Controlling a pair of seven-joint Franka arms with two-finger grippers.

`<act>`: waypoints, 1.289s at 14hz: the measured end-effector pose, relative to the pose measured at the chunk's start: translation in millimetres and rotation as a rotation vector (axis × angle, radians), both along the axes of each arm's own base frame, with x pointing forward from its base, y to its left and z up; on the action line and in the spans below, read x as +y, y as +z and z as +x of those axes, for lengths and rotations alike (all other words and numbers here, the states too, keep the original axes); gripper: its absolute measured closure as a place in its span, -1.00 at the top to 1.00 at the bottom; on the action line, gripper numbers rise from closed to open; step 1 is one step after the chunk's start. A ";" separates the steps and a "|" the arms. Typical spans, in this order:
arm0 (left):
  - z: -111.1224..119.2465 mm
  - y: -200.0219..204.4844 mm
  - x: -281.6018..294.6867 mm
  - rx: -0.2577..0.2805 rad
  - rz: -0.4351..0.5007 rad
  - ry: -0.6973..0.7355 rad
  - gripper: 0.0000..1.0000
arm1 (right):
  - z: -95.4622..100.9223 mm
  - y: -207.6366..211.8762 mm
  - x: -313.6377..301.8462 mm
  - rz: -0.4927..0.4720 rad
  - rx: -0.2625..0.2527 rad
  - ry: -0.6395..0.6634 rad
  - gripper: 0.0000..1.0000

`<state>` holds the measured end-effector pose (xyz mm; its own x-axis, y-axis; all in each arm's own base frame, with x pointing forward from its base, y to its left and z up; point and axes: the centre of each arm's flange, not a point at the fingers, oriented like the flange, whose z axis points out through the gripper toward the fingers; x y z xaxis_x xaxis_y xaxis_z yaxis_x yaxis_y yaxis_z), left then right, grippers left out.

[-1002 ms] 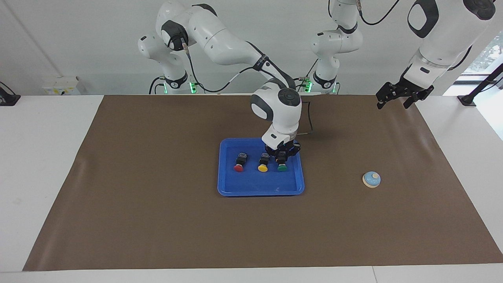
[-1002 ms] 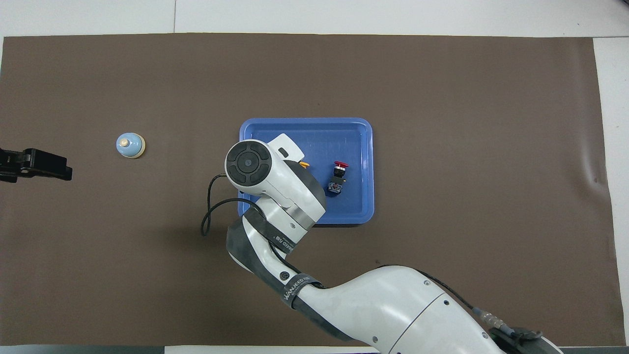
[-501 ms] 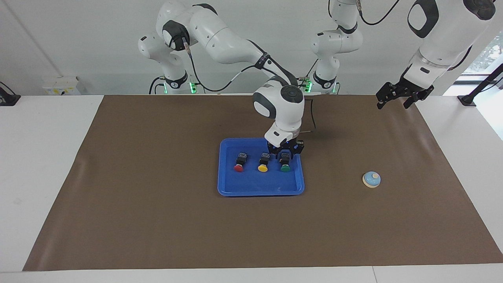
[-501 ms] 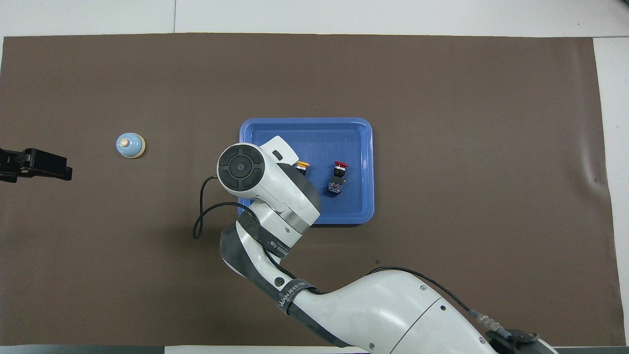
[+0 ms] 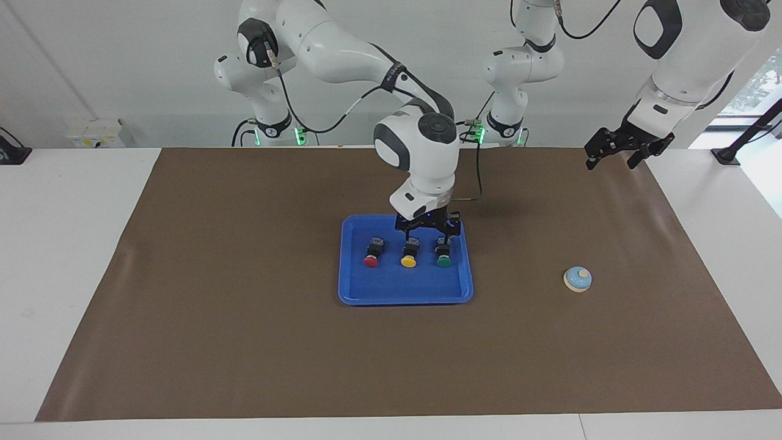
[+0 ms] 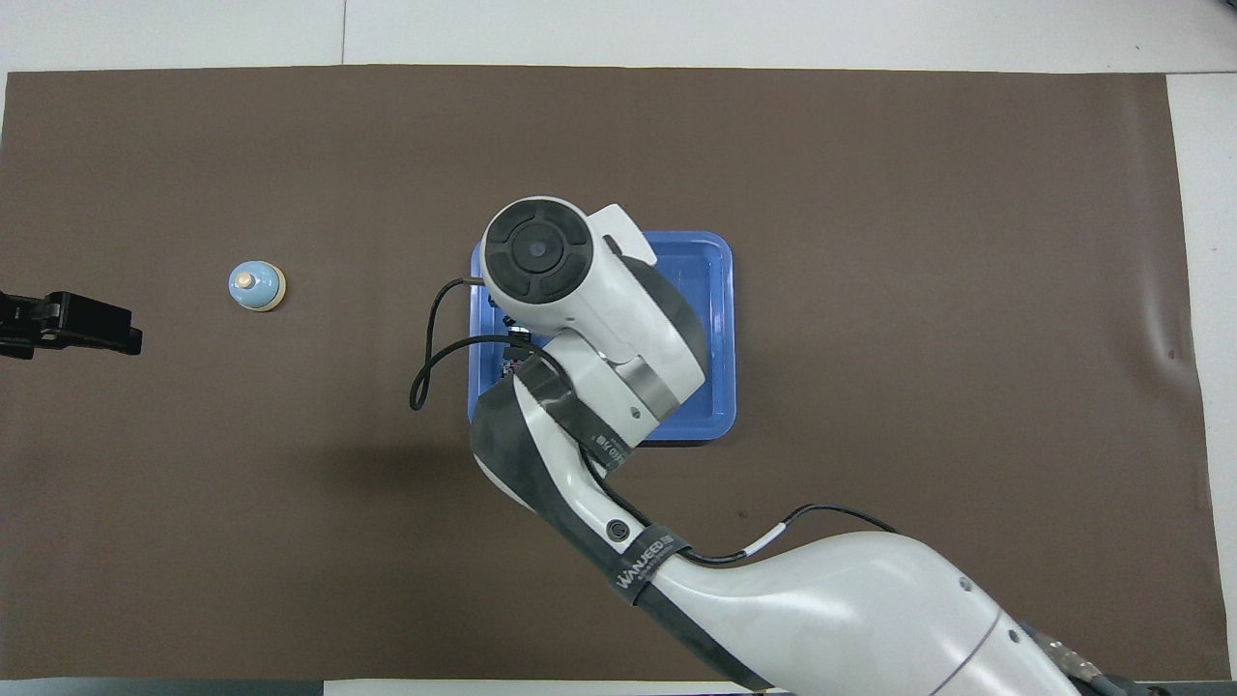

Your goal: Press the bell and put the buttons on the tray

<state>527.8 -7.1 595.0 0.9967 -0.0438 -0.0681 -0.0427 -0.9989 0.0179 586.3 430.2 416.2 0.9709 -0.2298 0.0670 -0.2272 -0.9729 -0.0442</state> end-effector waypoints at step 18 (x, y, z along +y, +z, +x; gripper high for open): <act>0.0 0.0 0.0 0.000 0.000 0.000 1.00 | -4.9 229.2 -407.8 -0.057 0.102 0.165 1.00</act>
